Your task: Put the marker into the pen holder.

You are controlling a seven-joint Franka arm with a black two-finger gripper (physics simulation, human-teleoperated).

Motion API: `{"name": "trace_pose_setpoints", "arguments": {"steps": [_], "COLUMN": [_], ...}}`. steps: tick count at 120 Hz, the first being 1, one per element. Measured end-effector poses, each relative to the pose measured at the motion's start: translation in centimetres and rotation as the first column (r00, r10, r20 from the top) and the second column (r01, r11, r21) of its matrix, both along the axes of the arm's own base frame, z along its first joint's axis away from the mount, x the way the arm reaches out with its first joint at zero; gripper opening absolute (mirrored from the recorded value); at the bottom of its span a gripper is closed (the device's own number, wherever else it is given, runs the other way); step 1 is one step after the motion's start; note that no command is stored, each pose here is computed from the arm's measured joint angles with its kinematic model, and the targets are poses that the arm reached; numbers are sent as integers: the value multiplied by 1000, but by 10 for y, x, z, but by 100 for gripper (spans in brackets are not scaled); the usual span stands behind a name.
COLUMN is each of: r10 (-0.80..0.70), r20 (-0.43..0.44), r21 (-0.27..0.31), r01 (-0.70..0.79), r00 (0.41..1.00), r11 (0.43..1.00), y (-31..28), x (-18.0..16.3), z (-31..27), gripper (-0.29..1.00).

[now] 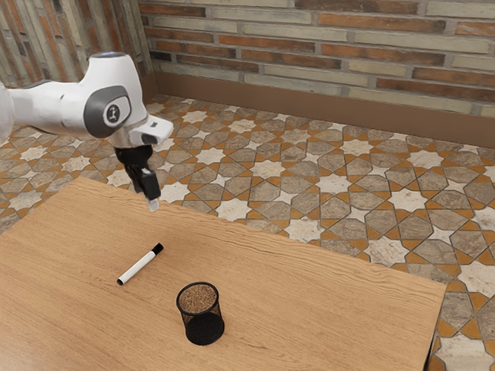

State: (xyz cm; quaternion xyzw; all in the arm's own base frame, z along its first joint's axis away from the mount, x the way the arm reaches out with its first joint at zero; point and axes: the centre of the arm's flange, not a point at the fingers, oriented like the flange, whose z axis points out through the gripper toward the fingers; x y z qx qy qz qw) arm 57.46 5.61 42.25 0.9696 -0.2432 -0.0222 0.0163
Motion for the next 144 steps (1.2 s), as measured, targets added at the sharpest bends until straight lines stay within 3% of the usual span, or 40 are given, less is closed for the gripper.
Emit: {"name": "trace_pose_setpoints", "arguments": {"steps": [26,42,60,136,144], "r10": [124,213,330,529,539], "r20": [-21,-14,-24,61,64], "r21": [54,62,74,78,77], "r01": [-122,-212,-328,-532,-543], "r00": [992,977,944,847,840], "r11": [991,975,942,843,836], "y": [24,26,32,32,32], "x": [12,13,-3,3,3], "z": [-68,-93,-121,-177,-178], "gripper": [68,46,34,19,13]}}
